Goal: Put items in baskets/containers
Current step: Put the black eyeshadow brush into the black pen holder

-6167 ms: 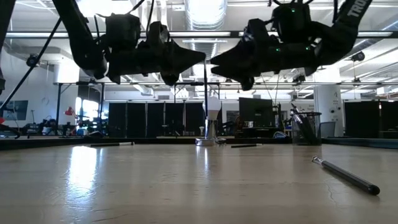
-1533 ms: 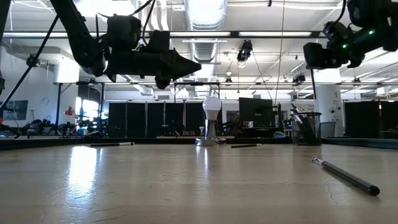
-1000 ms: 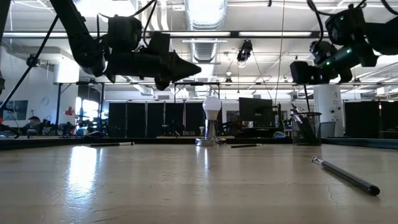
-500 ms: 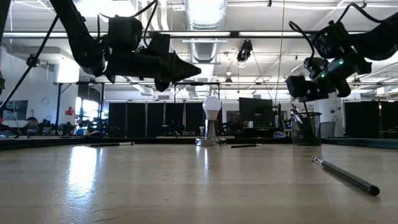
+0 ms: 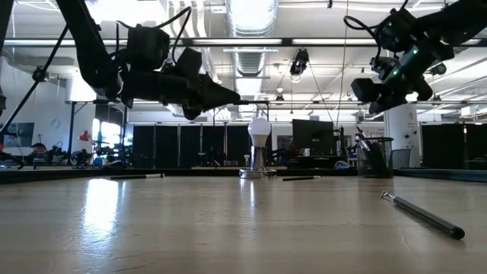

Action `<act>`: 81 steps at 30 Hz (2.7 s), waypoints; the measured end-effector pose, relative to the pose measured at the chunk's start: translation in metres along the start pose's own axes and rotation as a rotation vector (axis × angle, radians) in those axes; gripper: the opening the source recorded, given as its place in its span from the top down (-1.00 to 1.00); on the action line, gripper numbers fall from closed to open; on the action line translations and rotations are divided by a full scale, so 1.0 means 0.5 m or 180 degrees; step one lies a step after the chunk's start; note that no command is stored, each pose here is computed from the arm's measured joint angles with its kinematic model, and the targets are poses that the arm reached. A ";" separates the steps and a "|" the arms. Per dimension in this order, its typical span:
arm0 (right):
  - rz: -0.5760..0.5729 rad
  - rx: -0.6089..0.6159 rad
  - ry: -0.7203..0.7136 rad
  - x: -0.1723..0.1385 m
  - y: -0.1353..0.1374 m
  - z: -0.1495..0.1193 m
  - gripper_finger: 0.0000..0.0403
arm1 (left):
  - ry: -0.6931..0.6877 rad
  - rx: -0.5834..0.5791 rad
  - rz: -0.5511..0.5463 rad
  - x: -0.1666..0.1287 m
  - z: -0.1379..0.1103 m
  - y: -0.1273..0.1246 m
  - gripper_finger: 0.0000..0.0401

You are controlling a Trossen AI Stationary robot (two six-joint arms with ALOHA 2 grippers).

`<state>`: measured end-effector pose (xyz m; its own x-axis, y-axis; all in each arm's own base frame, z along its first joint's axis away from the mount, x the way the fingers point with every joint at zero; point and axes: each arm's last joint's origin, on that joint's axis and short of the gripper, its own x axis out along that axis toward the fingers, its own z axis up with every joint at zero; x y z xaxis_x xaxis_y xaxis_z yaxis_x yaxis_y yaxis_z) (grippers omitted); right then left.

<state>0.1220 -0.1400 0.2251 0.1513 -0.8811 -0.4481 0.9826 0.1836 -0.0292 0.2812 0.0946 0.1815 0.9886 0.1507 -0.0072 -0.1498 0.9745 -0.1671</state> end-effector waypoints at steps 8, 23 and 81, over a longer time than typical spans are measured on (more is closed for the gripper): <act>0.0151 0.0076 0.0353 -0.035 0.009 0.042 0.95 | -0.0037 -0.0050 -0.0033 -0.004 -0.001 -0.001 1.00; 0.1007 0.0525 0.0709 -0.221 0.159 -0.029 0.96 | -0.0154 0.0040 0.0089 -0.017 -0.006 0.001 1.00; 0.0530 0.0973 0.3139 -0.333 0.448 -0.348 0.51 | -0.0073 -0.0027 0.0100 -0.021 -0.014 0.002 1.00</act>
<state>0.2982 0.1238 0.1378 0.2671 -0.0830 -0.9601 0.9636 0.0308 0.2654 0.2710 0.0926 0.1745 0.9827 0.1851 0.0099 -0.1805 0.9678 -0.1755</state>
